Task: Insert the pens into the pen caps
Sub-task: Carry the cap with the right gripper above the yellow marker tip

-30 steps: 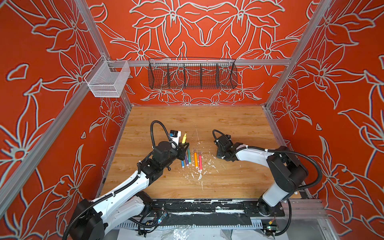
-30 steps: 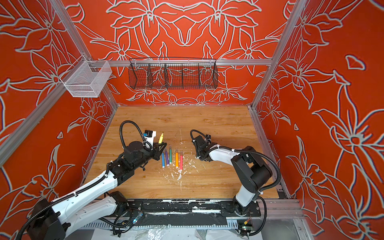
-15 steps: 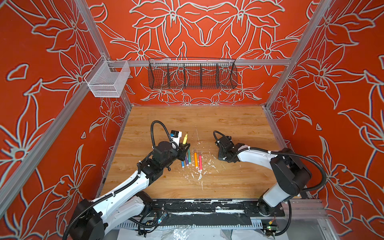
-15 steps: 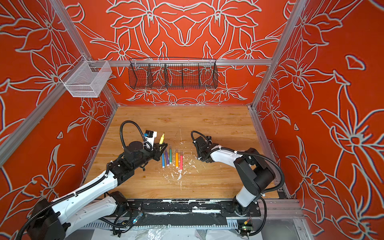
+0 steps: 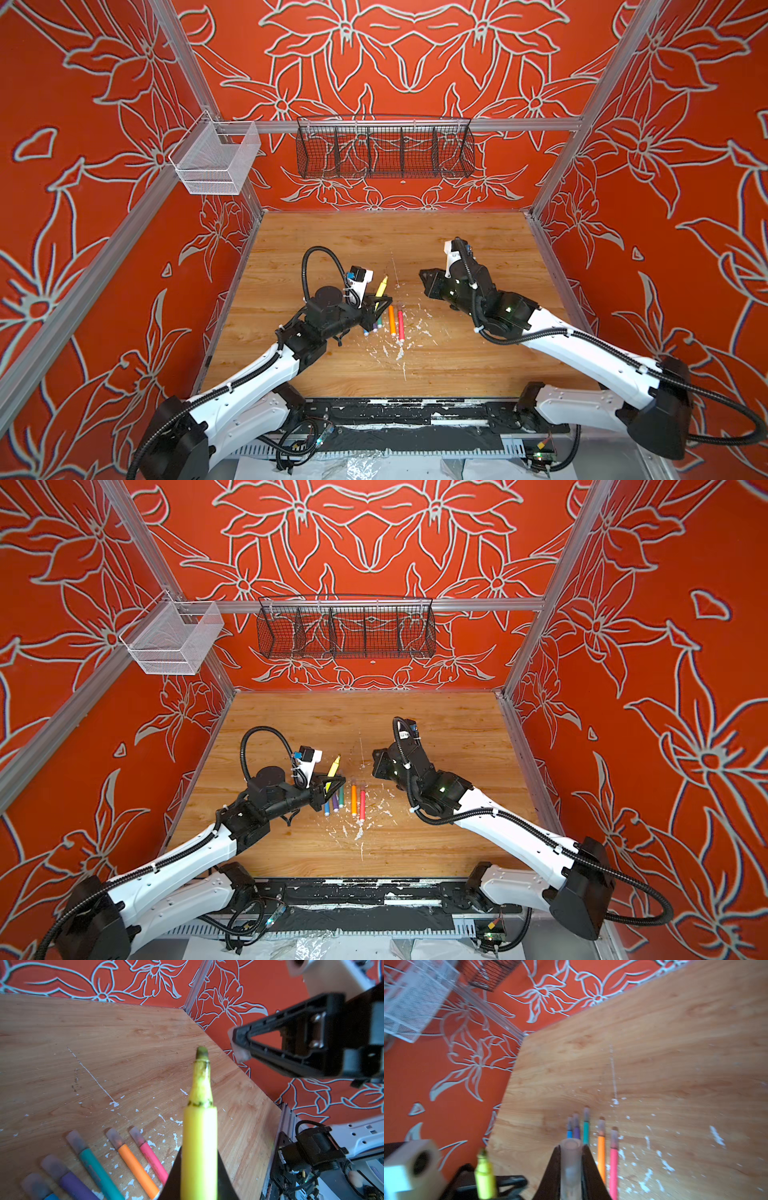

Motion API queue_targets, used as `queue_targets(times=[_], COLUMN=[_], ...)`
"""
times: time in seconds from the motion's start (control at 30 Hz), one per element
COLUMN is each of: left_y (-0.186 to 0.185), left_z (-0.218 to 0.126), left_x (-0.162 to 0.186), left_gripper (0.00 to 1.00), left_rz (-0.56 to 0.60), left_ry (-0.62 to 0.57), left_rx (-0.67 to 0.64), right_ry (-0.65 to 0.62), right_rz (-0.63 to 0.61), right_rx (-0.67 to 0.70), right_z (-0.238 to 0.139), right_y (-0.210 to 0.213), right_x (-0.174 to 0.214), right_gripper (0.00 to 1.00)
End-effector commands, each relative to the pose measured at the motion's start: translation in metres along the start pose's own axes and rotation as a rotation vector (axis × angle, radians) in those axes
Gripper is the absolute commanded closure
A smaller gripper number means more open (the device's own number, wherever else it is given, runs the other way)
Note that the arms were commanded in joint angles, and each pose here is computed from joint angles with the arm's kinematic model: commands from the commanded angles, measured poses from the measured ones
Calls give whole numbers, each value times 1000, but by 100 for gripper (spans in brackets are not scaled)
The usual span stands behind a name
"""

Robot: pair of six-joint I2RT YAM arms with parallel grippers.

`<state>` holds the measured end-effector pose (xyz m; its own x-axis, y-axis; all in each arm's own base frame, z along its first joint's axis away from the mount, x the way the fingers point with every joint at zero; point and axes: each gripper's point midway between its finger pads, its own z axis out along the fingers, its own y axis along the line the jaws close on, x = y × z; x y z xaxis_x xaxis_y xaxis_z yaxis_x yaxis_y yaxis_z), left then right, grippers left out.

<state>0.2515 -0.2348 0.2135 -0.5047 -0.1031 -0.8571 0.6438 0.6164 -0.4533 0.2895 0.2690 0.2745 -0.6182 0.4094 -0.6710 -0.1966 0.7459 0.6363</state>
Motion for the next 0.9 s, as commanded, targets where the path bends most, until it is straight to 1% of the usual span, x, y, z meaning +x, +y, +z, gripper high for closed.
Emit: queue_targets(times=[0.0,0.1,0.33,0.57,0.87], left_y=[-21,-22,-22,-14,-8], left_z=[-6,-8,-5,-3,-5], left_x=[-14,-14,-13,-13,-14], left_gripper=[100,100,100,100,100], left_rz=[52,55,54,48,45], left_ry=[-69,-80,-69,-76,-86], left_rx=[89,93,95,54,16], right_ry=[-67,-71,-30,-14,-10], right_rz=[86,110,132,129,125], right_rx=[-183,-205,-252,-300,-330], right_z=[3,16,36,35,29], right_y=[46,54,67,77,84], right_x=[-19,-20,-10,2,7], right_gripper=[100,100,100,100,100])
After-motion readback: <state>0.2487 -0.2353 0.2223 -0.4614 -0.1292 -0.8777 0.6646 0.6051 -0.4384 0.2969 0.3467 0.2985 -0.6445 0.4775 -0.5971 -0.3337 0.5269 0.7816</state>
